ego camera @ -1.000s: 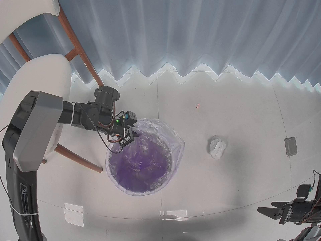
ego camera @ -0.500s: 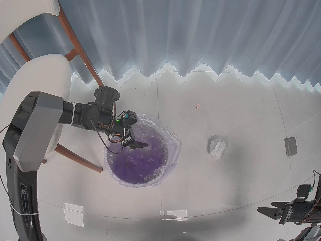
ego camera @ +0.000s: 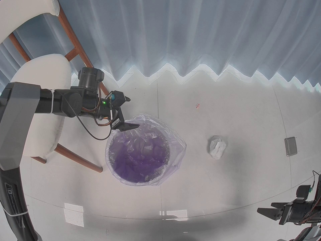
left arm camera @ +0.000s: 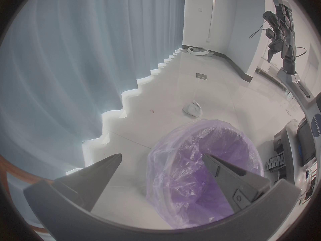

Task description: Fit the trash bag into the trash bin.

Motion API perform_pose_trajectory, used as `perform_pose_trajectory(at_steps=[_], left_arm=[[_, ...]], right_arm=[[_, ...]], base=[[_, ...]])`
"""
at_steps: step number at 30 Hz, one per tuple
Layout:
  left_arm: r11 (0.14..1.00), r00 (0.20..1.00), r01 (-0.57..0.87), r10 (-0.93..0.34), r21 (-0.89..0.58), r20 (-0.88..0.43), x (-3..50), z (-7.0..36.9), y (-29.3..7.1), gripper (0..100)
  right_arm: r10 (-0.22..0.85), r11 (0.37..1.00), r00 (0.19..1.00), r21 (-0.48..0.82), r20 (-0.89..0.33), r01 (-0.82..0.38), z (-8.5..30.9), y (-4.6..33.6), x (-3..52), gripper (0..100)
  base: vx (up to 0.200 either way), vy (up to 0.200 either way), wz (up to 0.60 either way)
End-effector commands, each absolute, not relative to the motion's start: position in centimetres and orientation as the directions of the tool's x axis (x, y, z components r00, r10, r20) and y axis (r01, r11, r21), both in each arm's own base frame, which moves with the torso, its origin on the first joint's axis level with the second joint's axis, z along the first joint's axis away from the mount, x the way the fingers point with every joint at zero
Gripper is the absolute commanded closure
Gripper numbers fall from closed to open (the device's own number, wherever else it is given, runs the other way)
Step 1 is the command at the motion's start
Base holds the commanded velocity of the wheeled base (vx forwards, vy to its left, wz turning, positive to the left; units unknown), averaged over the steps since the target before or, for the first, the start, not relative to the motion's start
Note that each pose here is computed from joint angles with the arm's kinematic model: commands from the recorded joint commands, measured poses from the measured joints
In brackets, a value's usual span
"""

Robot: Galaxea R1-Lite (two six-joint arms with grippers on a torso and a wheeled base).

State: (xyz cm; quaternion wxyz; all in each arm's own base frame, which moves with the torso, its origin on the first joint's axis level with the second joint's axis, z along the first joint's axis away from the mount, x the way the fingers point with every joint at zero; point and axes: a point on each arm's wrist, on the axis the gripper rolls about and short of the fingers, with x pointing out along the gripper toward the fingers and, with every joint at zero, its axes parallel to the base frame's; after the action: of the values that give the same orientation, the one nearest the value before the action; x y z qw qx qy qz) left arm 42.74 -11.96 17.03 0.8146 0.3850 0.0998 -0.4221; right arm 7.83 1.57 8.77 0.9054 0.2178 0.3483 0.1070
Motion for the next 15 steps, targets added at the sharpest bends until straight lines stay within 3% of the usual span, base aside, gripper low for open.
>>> perform_pose_trajectory(at_steps=[1, 4, 10, 15], left_arm=[[0.380, 0.670, 0.720, -0.600, 0.581, -0.437, 40.3, 19.8, -10.9, 0], [0.412, 0.675, 0.720, -0.605, 0.559, -0.423, 38.3, 21.1, -10.7, 0], [0.592, 0.687, 0.727, -0.636, 0.348, -0.352, 29.5, 25.9, -10.6, 0], [0.744, 0.761, 0.645, -0.606, 0.174, -0.231, 23.0, 28.3, -9.5, 0]], right_arm=[[0.354, 0.883, 0.704, 0.468, -0.616, -0.034, 8.2, 1.6, 7.6, 0], [0.373, 0.881, 0.684, 0.470, -0.627, -0.051, 8.2, 1.8, 8.1, 0], [0.376, 0.896, 0.649, 0.438, -0.661, -0.073, 9.0, 2.4, 12.6, 0], [0.411, 0.906, 0.609, 0.376, -0.678, -0.192, 8.2, 4.2, 16.5, 0]], base=[[0.000, 0.000, 0.00], [0.000, 0.000, 0.00], [0.000, 0.000, 0.00], [0.000, 0.000, 0.00]])
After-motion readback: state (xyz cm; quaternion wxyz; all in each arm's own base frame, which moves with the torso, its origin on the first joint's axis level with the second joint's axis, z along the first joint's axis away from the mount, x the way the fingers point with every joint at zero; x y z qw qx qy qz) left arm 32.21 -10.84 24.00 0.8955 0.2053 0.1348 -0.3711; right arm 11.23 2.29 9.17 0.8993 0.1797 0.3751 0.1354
